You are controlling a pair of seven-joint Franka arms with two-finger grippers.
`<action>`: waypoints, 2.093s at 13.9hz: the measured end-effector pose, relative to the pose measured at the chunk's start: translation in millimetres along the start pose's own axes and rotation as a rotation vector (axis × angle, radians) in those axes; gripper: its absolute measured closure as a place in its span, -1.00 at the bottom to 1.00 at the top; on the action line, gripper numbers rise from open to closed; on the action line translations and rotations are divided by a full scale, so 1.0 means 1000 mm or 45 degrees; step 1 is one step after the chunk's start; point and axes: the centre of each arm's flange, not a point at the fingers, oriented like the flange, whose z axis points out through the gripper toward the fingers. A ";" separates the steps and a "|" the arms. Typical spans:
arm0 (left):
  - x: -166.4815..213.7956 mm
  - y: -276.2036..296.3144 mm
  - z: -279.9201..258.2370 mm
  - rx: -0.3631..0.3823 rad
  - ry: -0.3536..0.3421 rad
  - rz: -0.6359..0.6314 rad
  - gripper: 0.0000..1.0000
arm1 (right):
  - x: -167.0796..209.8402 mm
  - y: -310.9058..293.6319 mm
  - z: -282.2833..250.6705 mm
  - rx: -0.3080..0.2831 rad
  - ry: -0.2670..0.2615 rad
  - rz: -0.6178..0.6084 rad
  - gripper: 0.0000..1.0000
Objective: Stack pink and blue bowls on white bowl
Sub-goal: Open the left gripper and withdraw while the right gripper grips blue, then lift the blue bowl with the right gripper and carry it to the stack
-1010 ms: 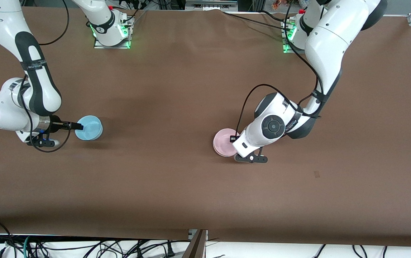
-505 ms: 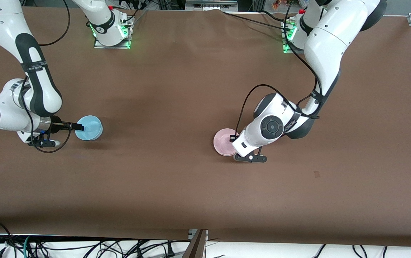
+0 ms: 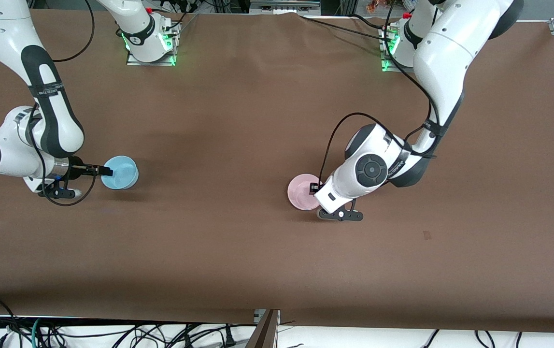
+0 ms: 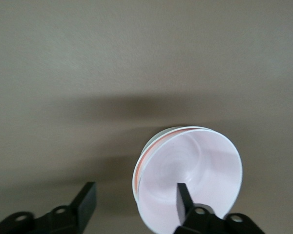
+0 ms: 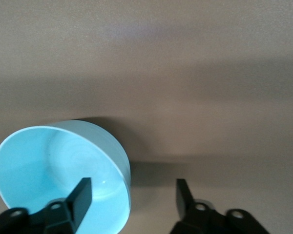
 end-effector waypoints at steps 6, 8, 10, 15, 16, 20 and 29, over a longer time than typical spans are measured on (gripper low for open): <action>-0.018 -0.051 -0.156 0.124 0.006 -0.084 -1.00 | 0.000 0.000 0.001 0.001 -0.001 -0.015 0.27; -0.023 -0.088 -0.210 0.142 0.053 -0.112 -1.00 | 0.000 0.000 0.001 0.001 -0.001 -0.015 0.41; -0.029 -0.131 -0.257 0.162 0.086 -0.049 -1.00 | 0.000 0.000 0.001 0.001 -0.001 -0.016 0.78; -0.061 -0.173 -0.317 0.226 0.052 0.061 -1.00 | 0.003 -0.001 -0.005 0.003 0.014 -0.022 0.96; -0.064 -0.185 -0.327 0.239 0.066 0.054 -1.00 | 0.005 -0.003 -0.009 0.003 0.022 -0.029 0.96; -0.079 -0.247 -0.352 0.245 0.072 0.137 -1.00 | 0.023 -0.042 -0.057 0.066 -0.050 -0.123 0.96; -0.113 -0.230 -0.352 0.281 0.154 0.179 -1.00 | 0.026 -0.222 -0.103 0.215 -0.094 -0.167 0.96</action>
